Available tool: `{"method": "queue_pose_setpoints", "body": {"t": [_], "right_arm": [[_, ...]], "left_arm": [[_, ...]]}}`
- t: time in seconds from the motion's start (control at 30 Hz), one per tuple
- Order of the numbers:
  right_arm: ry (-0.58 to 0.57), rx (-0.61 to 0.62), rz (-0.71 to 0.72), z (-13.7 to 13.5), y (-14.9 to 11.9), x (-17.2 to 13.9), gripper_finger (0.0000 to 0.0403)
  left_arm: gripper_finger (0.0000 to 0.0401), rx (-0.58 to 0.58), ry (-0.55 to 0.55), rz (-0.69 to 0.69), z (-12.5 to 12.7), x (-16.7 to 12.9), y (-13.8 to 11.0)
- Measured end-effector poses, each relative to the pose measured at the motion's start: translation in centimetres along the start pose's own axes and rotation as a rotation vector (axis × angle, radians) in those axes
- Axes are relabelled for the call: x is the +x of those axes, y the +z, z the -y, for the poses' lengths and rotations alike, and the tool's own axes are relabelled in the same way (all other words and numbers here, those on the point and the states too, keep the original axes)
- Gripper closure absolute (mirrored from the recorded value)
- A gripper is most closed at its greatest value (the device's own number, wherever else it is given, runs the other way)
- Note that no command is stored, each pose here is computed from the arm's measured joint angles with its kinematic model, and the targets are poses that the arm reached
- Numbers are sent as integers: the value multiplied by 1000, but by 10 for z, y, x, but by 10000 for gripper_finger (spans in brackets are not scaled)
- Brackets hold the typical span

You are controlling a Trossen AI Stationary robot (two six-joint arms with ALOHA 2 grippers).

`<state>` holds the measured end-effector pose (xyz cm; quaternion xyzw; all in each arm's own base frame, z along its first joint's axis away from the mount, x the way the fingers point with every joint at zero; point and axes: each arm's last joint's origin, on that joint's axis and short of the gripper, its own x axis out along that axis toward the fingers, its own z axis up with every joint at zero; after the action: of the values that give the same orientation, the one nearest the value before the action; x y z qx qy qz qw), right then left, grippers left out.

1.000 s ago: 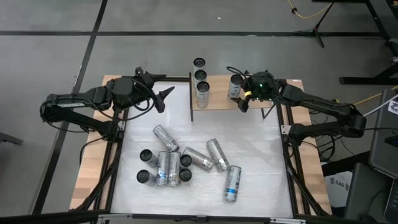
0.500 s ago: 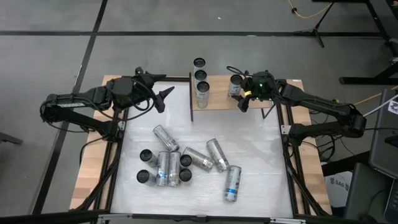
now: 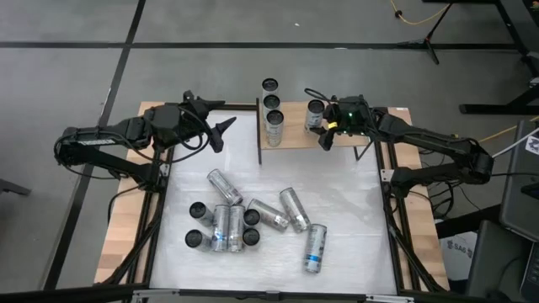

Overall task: Place canned beverage on shelf
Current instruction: Put the blue soda can on the shelf

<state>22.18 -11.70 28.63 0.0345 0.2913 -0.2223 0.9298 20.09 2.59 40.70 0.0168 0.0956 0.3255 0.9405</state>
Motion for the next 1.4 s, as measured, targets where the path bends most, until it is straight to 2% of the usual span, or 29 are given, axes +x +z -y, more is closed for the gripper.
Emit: {"method": "queue_pose_setpoints", "body": {"t": [0.87, 1.4], "right_arm": [[-12, 4, 151, 1, 12, 48, 155], [-56, 0, 198, 6, 14, 57, 155]], "left_arm": [[129, -3, 0, 4, 0, 0, 0], [129, -29, -1, 3, 0, 0, 0]]}}
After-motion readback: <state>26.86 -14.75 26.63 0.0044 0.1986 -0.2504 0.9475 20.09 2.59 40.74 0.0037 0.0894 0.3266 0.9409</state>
